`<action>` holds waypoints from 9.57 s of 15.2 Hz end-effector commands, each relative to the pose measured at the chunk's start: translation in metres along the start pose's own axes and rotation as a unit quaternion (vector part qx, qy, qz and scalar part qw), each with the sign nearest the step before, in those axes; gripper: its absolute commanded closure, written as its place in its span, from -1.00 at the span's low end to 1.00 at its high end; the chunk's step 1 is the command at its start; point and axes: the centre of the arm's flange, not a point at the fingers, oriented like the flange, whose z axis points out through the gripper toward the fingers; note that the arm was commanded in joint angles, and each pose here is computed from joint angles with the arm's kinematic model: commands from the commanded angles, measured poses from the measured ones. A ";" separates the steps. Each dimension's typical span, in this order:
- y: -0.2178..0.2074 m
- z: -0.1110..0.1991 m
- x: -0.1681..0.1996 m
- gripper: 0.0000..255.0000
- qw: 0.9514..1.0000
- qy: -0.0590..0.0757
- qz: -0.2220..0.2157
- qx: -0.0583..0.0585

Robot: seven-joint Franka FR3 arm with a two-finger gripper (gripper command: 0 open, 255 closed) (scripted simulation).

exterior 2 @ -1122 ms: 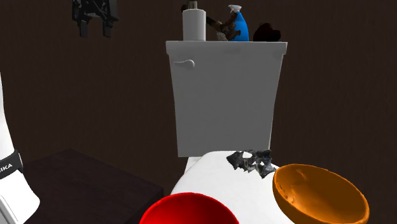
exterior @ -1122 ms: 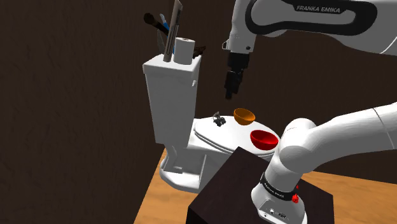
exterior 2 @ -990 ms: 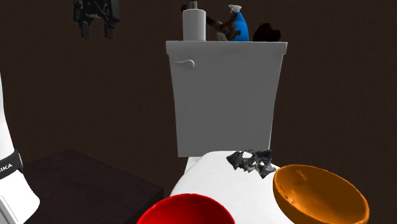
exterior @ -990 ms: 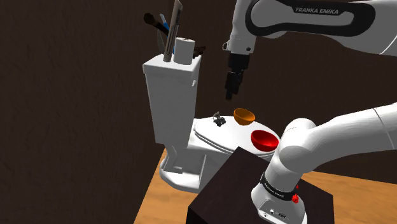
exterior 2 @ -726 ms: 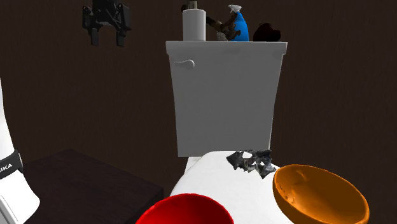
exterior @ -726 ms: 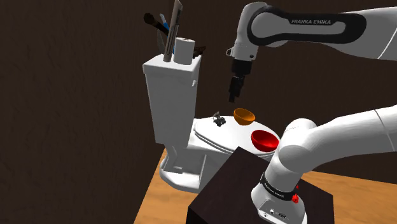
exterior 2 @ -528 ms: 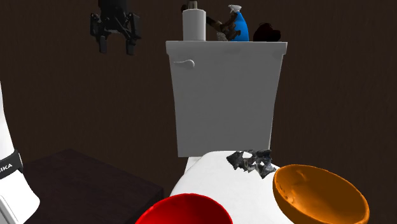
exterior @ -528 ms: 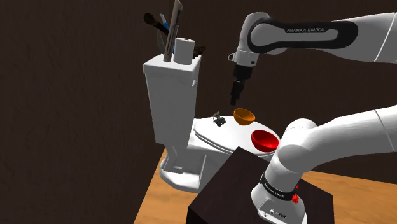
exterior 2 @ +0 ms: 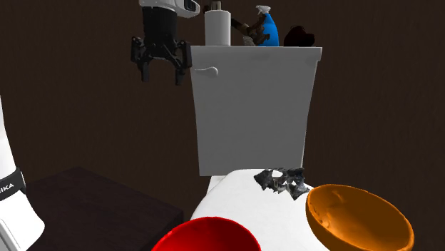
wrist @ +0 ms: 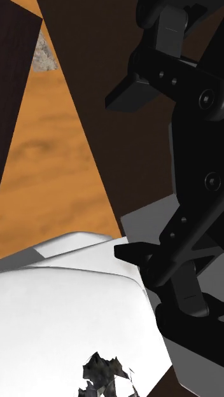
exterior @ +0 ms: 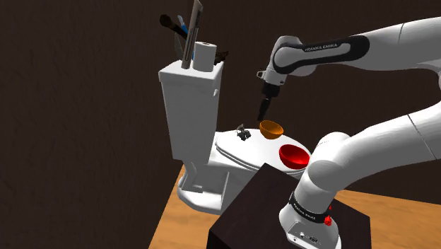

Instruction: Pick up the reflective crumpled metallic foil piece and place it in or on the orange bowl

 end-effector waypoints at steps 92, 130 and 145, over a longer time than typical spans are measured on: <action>0.347 0.042 -0.027 1.00 0.984 0.126 -0.121 0.045; 0.425 0.112 -0.141 1.00 0.984 0.126 -0.121 0.045; 0.431 0.063 -0.153 -1.00 0.984 0.126 -0.121 0.045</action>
